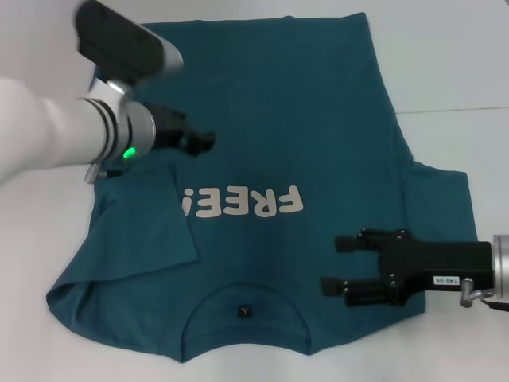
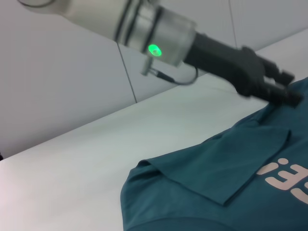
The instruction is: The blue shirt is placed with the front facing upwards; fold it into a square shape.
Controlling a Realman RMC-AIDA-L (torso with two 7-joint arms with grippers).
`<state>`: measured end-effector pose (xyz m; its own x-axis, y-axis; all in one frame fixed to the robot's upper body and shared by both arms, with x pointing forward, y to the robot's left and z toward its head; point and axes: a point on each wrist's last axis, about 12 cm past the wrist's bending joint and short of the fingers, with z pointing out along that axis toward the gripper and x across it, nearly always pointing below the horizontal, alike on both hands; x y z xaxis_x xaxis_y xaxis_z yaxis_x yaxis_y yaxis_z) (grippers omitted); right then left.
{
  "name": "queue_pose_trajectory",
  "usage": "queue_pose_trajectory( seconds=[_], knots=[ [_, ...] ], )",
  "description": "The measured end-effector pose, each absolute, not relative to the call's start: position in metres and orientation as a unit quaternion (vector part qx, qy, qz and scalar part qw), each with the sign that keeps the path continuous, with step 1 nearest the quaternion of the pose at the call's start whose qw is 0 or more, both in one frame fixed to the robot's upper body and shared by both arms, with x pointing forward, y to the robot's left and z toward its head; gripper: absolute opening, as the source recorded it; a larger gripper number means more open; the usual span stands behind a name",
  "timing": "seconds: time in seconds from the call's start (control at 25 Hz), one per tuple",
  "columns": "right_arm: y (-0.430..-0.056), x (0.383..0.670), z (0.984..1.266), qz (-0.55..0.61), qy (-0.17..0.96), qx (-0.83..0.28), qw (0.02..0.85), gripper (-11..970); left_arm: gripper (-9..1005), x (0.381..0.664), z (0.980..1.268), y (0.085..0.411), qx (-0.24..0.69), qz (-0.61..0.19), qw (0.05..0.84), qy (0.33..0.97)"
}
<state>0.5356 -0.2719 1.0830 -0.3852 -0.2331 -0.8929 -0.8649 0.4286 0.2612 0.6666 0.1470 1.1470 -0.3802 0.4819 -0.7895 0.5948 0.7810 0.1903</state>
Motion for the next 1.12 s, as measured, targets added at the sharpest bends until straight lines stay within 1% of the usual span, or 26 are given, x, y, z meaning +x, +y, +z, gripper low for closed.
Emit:
queue_pose_trajectory(
  seconds=[0.04,0.2,0.32,0.4,0.56,0.68,0.84,0.96,1.12],
  knots=[
    [-0.274,0.536,1.083,0.384,0.740,-0.368,0.412,919,322,0.661,1.154,0.150,0.316,-0.091,0.466,0.822],
    [-0.284,0.537,1.087,0.384,0.746,-0.345,0.420,920,489,0.637,1.173,0.167,0.303,-0.187,0.514,0.781],
    [-0.295,0.537,1.092,0.388,0.749,-0.324,0.429,920,608,0.619,1.177,0.187,0.293,-0.276,0.538,0.741],
    [-0.304,0.537,1.096,0.389,0.751,-0.310,0.434,920,685,0.606,1.171,0.204,0.294,-0.339,0.550,0.704],
    [-0.326,0.538,1.108,0.393,0.760,-0.265,0.445,921,831,0.583,1.148,0.232,0.296,-0.394,0.574,0.654],
    [-0.345,0.536,1.122,0.391,0.766,-0.229,0.456,922,831,0.563,1.122,0.245,0.298,-0.401,0.579,0.644],
    [-0.367,0.534,1.147,0.388,0.782,-0.181,0.454,924,831,0.539,1.097,0.253,0.307,-0.396,0.573,0.648],
    [-0.380,0.534,1.167,0.382,0.802,-0.141,0.436,926,831,0.527,1.085,0.256,0.303,-0.400,0.566,0.654],
    [-0.387,0.536,1.190,0.385,0.825,-0.105,0.400,928,831,0.519,1.075,0.257,0.291,-0.407,0.557,0.663]
  ],
)
